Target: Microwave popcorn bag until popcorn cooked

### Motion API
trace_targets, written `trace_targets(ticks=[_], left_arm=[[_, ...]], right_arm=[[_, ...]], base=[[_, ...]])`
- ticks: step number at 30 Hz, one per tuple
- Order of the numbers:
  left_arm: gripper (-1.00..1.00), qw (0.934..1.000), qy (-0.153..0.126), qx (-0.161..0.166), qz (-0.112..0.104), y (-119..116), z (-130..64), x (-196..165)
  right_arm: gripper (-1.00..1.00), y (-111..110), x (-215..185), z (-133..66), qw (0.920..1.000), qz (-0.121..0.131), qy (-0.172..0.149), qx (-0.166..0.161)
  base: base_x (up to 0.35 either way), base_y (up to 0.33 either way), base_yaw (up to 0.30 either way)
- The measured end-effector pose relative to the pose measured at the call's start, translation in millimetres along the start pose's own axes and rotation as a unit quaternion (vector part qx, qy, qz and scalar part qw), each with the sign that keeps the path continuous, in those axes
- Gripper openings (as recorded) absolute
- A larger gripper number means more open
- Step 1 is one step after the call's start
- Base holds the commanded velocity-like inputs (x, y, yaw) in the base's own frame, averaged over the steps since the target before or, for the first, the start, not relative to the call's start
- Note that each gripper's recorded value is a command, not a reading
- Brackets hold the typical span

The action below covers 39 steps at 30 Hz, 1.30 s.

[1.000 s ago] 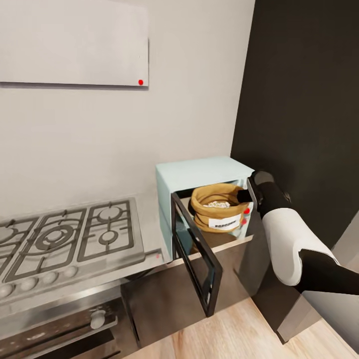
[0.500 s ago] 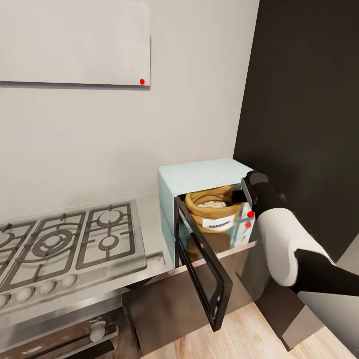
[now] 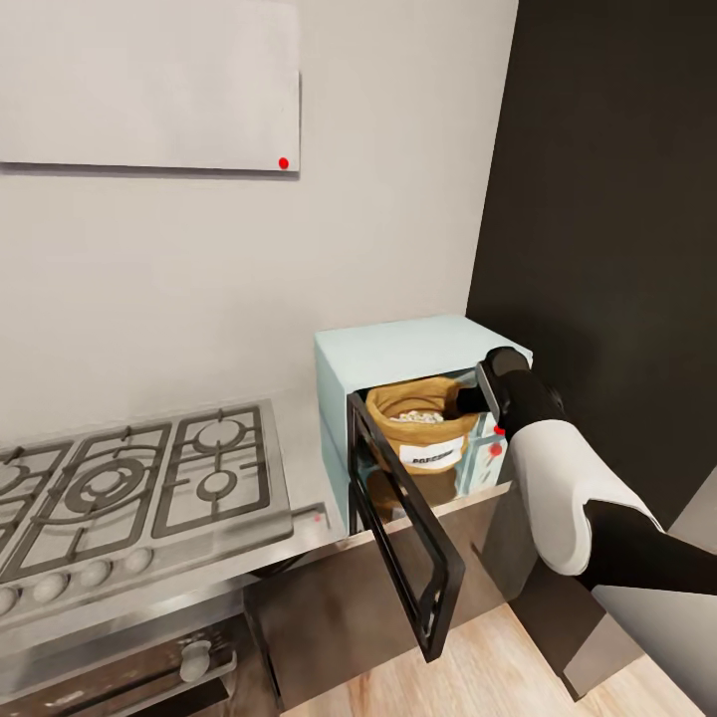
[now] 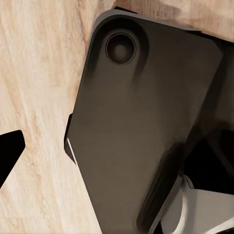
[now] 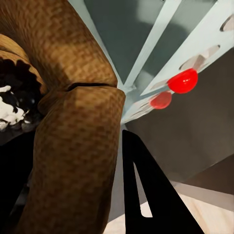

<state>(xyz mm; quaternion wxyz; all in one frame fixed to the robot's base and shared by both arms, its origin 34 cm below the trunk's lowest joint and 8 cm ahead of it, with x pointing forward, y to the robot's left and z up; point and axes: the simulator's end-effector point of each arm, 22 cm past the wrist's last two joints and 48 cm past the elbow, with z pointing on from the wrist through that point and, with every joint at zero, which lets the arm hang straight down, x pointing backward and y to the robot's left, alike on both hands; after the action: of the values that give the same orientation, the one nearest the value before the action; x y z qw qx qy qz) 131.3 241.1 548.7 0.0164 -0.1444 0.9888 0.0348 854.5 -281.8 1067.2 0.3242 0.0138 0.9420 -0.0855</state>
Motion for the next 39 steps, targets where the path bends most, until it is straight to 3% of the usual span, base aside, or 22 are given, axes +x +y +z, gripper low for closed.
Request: trace_targets(ticks=[11,39], left_arm=[[1.0,1.0,0.0,0.0,0.002,0.5,0.0,0.2],[1.0,1.0,0.0,-0.001,0.0,2.5,0.2,-0.6]], right_arm=[[-1.0,0.8,0.1,-0.3,0.9999,0.007,0.0,-0.008],[-1.0,-0.3,0.4,0.2,0.9999,0.009,0.001,-0.01]], base=[[0.185,0.0,0.0],[0.029,0.0,0.0]])
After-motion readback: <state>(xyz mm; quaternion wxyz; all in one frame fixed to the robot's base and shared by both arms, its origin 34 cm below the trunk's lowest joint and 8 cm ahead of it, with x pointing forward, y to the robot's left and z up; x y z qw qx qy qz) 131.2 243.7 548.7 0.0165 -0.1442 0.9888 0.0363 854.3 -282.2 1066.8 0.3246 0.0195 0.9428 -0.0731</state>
